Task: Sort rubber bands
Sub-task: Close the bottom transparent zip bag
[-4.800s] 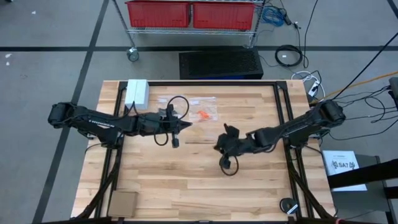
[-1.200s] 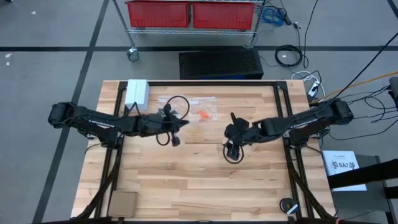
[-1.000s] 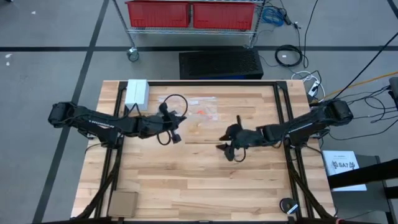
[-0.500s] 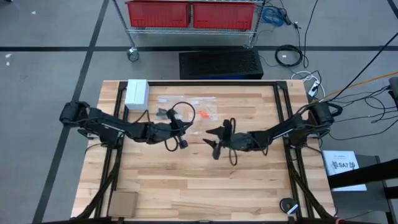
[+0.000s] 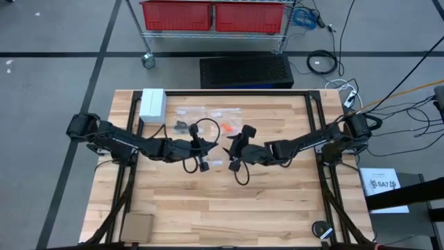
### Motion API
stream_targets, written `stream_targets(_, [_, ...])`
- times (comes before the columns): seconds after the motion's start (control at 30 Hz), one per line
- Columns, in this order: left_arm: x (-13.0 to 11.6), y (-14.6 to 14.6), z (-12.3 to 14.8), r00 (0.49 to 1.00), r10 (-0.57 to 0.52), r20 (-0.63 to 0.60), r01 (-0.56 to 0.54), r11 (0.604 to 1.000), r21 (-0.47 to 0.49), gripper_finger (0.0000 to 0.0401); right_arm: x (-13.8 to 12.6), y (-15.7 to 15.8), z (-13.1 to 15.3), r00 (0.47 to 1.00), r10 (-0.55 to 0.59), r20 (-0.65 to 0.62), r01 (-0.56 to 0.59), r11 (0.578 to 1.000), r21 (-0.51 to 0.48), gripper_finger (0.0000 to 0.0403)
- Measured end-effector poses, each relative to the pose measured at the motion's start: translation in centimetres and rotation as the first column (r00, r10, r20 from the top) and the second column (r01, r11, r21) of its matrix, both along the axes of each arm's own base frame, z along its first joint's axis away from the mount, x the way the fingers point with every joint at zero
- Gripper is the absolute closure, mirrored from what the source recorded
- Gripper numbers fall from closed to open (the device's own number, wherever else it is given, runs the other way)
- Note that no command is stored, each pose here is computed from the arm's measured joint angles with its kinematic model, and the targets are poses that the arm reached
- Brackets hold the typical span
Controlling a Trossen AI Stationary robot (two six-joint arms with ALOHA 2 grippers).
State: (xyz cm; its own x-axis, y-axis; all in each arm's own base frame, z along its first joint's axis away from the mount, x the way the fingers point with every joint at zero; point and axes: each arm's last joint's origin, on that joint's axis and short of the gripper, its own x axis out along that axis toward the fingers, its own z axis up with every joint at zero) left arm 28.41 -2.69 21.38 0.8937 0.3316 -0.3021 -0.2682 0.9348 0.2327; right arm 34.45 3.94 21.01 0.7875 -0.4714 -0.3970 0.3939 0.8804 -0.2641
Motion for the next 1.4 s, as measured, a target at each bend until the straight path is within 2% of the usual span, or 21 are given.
stream_targets(0.23, [0.0,-0.1,0.0,0.999,-0.045,-0.002,0.045,0.999,-0.016,0.0401,0.5,-0.4,1.1,0.992,0.04,-0.118,-0.047,0.997,-0.054,0.0186])
stream_targets(0.37, [0.1,-0.2,0.0,0.998,-0.056,-0.001,0.056,0.998,-0.019,0.0401,1.0,-1.6,1.9,0.97,0.165,-0.179,-0.162,0.986,0.031,0.0196])
stream_targets(0.47, [0.1,-0.2,0.0,0.998,-0.061,0.0,0.061,0.998,-0.022,0.0401,1.2,-2.4,2.0,0.947,0.26,-0.187,-0.24,0.963,0.122,0.0225])
stream_targets(0.57, [0.1,-0.1,0.0,0.997,-0.074,0.0,0.074,0.997,-0.028,0.0401,1.2,-2.9,2.1,0.929,0.316,-0.192,-0.292,0.945,0.145,0.0289])
stream_targets(0.63, [0.1,-0.1,0.0,0.997,-0.077,0.0,0.077,0.997,-0.029,0.0401,1.2,-2.8,2.0,0.919,0.33,-0.216,-0.309,0.943,0.126,0.0352])
stream_targets(0.7, [0.1,-0.1,0.0,0.996,-0.088,-0.001,0.088,0.996,-0.034,0.0401,1.0,-2.2,1.9,0.91,0.335,-0.244,-0.321,0.942,0.097,0.0388])
stream_targets(0.9, [0.1,0.5,-0.1,0.995,-0.1,-0.013,0.099,0.994,-0.04,0.039,0.5,-0.2,1.7,0.881,0.324,-0.346,-0.355,0.934,-0.03,0.04])
stream_targets(0.97, [-0.1,1.0,0.0,0.994,-0.099,-0.035,0.098,0.995,-0.031,0.0384,0.0,0.6,1.5,0.847,0.334,-0.415,-0.39,0.919,-0.056,0.0401])
stream_targets(1.13, [-0.6,2.7,0.7,0.988,-0.149,-0.039,0.145,0.987,-0.074,0.0381,-0.6,2.2,1.3,0.798,0.368,-0.477,-0.465,0.88,-0.099,0.0402])
stream_targets(1.27, [-0.9,4.8,0.8,0.96,-0.278,-0.002,0.275,0.95,-0.148,0.038,-0.8,3.3,1.3,0.758,0.402,-0.513,-0.536,0.832,-0.14,0.0402])
stream_targets(1.33, [-0.9,5.9,0.5,0.924,-0.382,0.036,0.381,0.903,-0.199,0.038,-0.9,3.7,1.3,0.741,0.408,-0.533,-0.563,0.81,-0.163,0.0402])
stream_targets(1.4, [-0.8,6.9,0.1,0.871,-0.484,0.079,0.488,0.838,-0.246,0.0379,-1.0,4.0,1.3,0.727,0.411,-0.551,-0.586,0.789,-0.184,0.0403])
